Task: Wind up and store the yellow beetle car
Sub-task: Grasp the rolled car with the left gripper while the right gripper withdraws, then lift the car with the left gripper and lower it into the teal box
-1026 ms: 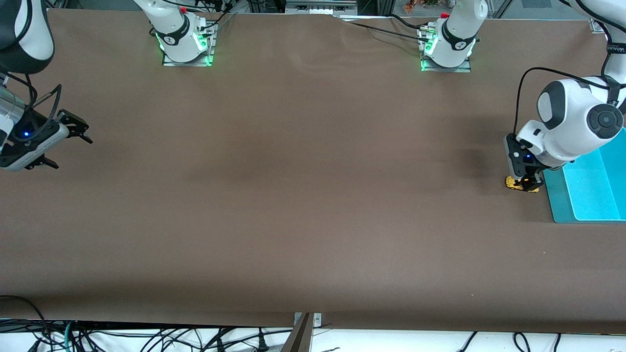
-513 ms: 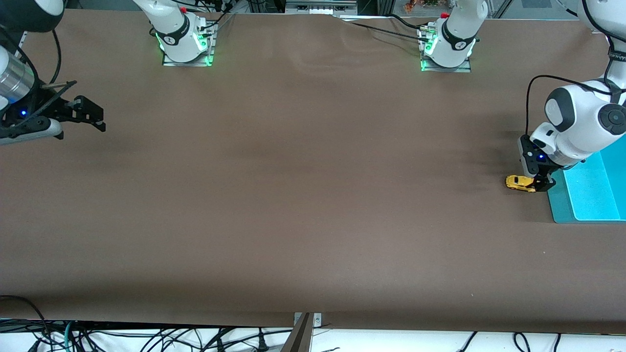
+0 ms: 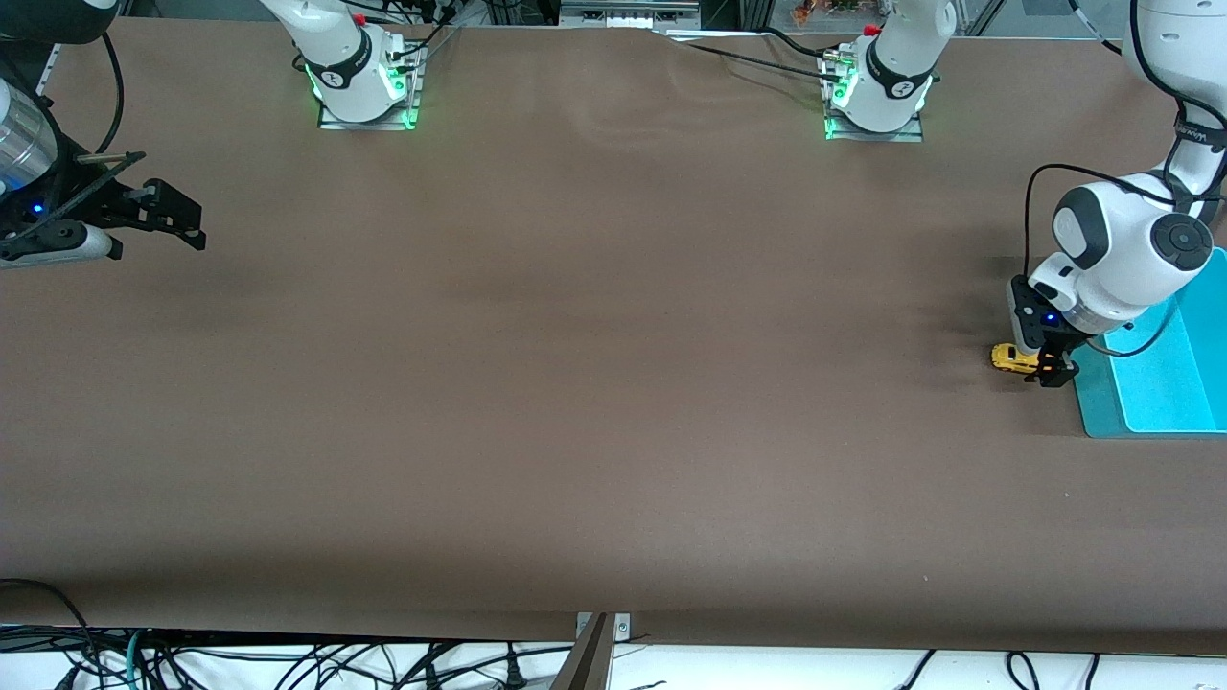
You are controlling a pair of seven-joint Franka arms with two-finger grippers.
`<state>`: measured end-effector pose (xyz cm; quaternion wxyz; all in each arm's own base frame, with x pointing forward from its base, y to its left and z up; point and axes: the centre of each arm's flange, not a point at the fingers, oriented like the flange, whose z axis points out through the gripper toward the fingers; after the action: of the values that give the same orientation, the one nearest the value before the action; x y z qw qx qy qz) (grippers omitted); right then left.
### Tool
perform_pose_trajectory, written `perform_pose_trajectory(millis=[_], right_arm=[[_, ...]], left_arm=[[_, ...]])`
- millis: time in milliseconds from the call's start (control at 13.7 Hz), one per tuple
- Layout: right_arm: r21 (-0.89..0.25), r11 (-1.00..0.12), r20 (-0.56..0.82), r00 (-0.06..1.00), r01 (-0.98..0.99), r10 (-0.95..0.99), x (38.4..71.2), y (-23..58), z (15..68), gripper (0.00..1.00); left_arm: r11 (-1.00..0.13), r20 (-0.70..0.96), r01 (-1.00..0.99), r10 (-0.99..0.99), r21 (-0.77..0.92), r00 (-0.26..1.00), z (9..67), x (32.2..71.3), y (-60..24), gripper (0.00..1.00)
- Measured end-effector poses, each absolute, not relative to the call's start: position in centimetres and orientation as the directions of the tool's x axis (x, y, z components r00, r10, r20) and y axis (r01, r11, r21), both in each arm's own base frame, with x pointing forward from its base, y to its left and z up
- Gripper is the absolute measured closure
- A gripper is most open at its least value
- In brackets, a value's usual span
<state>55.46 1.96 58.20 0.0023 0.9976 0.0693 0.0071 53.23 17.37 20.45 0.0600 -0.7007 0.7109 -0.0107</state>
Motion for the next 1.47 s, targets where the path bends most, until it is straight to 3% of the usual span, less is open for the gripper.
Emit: perform_pose_trajectory(millis=[659,952,1026,1465], right_arm=[[0.039,-0.99,0.018,0.99,0.137,0.138,55.3,1.5,60.3,0.0],[0.04,-0.99,0.022,0.99,0.136,0.137,55.3,1.5,61.0,0.0],[0.04,-0.99,0.021,0.99,0.136,0.137,55.3,1.4,61.0,0.0],[0.039,-0.99,0.016,0.991,0.136,0.136,55.4,1.4,60.8,0.0]], left_arm=[[0.003,-0.067,-0.995,-0.998,-0.101,0.004,17.9,52.2,19.6,0.04],[0.041,-0.073,-0.993,-0.997,-0.109,-0.034,17.8,52.4,19.5,0.5],[0.046,-0.074,-0.993,-0.997,-0.111,-0.037,17.9,52.5,19.5,0.54],[0.063,-0.059,-0.996,-0.996,-0.07,-0.059,20.4,53.6,18.6,0.54]])
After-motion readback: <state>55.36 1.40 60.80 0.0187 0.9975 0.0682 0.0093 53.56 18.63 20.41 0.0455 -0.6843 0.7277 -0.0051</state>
